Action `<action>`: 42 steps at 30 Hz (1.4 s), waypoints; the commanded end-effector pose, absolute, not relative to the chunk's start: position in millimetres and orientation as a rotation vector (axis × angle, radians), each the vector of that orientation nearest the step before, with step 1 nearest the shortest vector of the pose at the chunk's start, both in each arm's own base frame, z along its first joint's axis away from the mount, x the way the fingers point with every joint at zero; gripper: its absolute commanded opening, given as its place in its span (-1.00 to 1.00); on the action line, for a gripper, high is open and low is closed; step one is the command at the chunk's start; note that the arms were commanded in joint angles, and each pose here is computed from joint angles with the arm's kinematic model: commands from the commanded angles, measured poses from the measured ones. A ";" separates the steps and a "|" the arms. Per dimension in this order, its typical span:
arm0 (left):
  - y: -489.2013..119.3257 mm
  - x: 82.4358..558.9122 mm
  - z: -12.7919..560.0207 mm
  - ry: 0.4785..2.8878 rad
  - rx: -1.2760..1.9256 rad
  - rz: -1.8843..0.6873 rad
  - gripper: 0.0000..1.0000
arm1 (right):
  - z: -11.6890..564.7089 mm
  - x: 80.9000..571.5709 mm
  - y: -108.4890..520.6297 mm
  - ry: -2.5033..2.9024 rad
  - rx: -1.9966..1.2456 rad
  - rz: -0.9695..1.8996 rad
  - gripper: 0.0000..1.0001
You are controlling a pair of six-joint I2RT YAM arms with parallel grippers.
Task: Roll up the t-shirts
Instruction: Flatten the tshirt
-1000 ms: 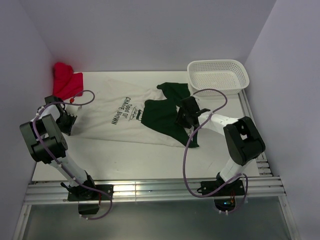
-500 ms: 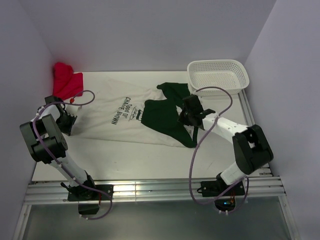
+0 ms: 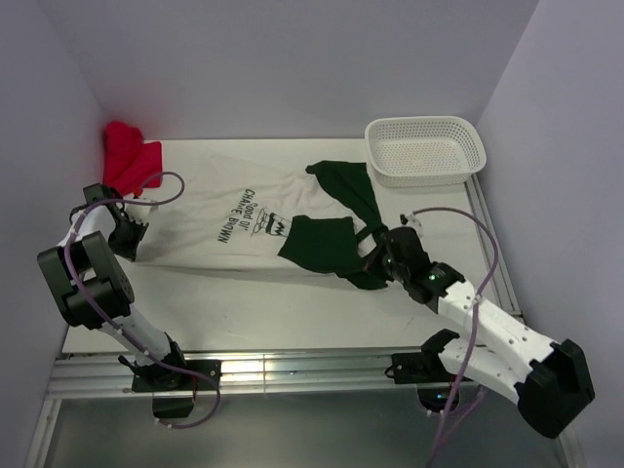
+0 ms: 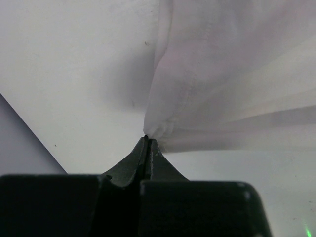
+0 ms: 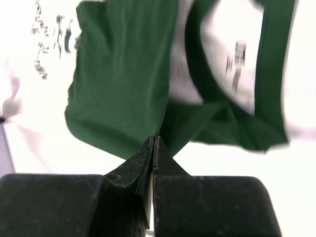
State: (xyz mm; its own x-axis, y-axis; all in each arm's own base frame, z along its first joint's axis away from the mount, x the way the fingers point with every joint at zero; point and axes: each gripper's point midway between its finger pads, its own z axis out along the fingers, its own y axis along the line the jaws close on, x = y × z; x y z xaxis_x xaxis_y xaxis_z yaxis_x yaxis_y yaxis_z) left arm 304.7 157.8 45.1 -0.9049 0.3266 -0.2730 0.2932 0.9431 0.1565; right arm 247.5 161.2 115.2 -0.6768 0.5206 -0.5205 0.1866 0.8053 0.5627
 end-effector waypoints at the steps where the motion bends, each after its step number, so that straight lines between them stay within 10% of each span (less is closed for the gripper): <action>1: 156.9 300.7 61.0 2.755 0.505 0.199 -0.99 | 105.4 217.1 157.1 2.283 0.618 0.631 -1.00; 29: 173.5 271.9 45.0 2.820 0.606 0.236 -0.96 | 30.7 69.4 186.2 2.623 0.684 0.492 -0.98; 34: 172.6 269.1 40.5 2.836 0.627 0.215 -0.61 | 24.8 63.7 192.4 2.639 0.676 0.487 -0.15; 42: 171.2 281.9 57.6 2.791 0.602 0.184 -0.41 | 99.9 105.6 174.1 2.388 0.732 0.544 0.14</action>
State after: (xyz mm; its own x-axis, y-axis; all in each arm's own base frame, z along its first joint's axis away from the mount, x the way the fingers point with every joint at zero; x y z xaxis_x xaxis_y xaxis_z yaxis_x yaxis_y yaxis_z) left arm 268.2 169.7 42.6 -0.8887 0.4152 -0.1943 0.3844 0.9059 0.1775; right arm 75.5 191.6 58.9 -0.7909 0.5316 -0.3033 0.3665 0.8083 0.4609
